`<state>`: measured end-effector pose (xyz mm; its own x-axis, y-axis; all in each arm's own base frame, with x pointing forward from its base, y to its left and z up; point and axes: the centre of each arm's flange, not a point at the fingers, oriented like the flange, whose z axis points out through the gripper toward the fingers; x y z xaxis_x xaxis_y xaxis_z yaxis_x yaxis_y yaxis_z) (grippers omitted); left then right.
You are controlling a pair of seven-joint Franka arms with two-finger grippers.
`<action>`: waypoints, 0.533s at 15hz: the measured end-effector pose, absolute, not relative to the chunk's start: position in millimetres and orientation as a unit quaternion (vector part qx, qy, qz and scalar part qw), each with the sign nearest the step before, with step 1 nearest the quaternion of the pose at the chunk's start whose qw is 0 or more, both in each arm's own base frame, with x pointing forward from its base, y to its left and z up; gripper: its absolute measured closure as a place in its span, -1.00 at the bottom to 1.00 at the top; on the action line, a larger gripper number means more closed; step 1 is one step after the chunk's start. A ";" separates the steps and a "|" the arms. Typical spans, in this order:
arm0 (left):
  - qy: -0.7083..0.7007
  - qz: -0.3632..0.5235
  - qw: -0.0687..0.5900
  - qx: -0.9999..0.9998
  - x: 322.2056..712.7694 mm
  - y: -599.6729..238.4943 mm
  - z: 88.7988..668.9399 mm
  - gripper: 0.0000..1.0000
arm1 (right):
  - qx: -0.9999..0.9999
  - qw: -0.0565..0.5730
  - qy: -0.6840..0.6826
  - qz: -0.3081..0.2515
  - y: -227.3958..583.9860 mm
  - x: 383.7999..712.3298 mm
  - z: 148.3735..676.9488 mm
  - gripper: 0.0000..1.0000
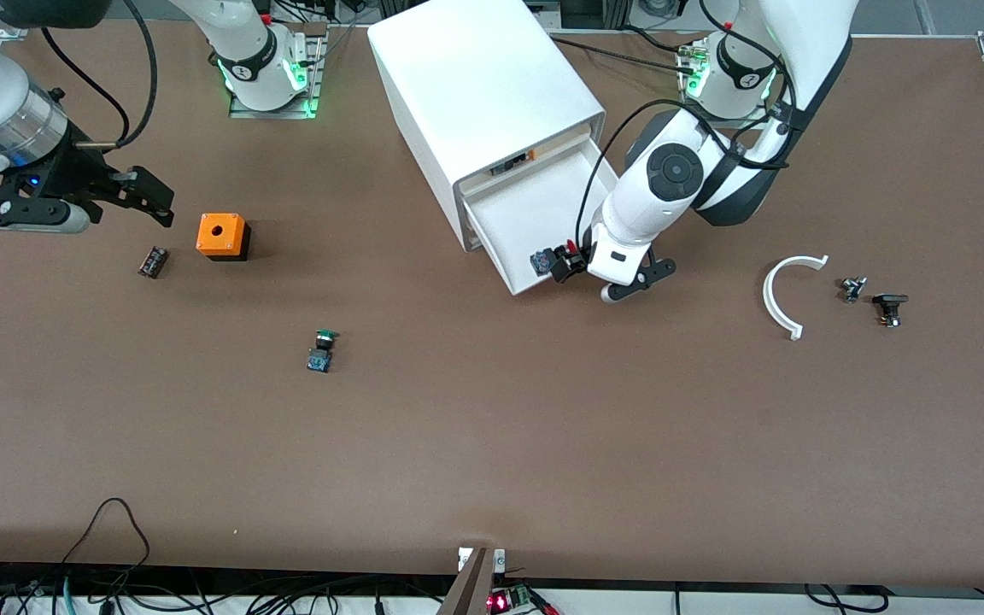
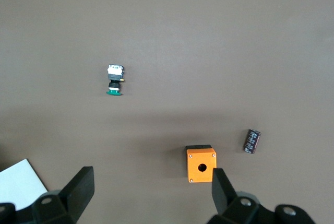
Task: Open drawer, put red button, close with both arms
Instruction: 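Push the drawer shut with the left gripper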
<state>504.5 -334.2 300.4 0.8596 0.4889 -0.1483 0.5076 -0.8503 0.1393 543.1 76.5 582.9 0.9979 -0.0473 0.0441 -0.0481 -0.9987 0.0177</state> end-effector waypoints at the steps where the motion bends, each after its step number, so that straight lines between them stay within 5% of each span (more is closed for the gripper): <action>1: 0.261 -0.054 0.086 0.960 504.1 -334.2 300.1 -0.99 | 0.999 0.009 -0.027 0.023 73.0 542.8 583.9 -1.00; 8: 0.240 -0.093 0.047 0.965 480.7 -348.8 287.0 -0.99 | 0.999 0.005 -0.038 0.030 62.5 540.2 592.4 -1.00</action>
